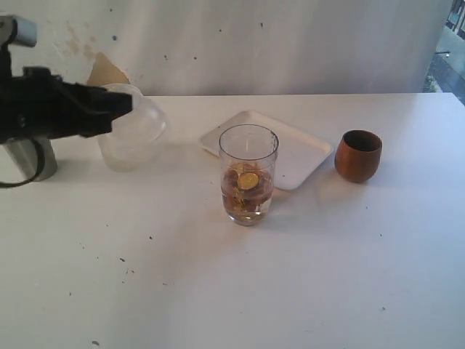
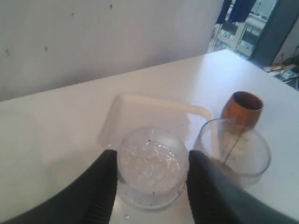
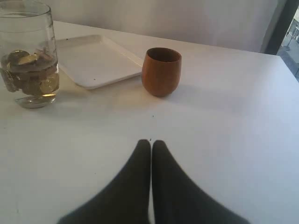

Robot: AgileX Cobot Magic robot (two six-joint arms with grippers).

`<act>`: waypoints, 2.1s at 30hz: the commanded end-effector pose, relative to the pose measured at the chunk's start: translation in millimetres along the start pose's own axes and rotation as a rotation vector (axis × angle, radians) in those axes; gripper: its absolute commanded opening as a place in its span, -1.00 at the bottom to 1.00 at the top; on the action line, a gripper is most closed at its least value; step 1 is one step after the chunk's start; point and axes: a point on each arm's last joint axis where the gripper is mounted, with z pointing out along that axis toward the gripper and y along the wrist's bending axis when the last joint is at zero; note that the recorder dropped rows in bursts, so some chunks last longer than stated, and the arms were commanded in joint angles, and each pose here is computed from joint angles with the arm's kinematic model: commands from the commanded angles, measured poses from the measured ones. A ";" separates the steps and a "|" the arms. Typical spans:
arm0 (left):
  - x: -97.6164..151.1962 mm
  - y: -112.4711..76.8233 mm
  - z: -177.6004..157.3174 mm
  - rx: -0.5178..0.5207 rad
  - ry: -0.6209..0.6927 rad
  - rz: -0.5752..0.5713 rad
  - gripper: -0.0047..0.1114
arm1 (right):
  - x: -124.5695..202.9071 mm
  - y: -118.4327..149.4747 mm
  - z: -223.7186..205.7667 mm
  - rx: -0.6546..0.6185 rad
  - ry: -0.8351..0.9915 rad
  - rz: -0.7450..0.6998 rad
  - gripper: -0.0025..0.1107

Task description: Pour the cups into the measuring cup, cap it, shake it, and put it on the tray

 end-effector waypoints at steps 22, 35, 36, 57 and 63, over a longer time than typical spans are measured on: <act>-26.1 -89.4 91.7 0.131 0.078 0.079 -0.92 | -0.7 0.2 -0.3 -0.002 -0.014 0.003 -0.94; -5.5 -85.1 108.6 0.128 0.138 0.131 -0.92 | -0.7 0.2 -0.3 -0.002 -0.014 0.003 -0.94; -5.5 -85.1 108.6 0.129 0.138 0.140 -0.92 | -0.7 0.2 -0.3 -0.002 -0.014 0.003 -0.94; -11.7 -84.8 117.9 0.131 0.119 0.153 -0.92 | -0.7 0.2 -0.3 -0.002 -0.014 0.003 -0.94; -8.7 -85.7 120.2 0.148 0.125 0.144 -0.92 | -0.7 0.2 -0.3 -0.002 -0.014 0.003 -0.94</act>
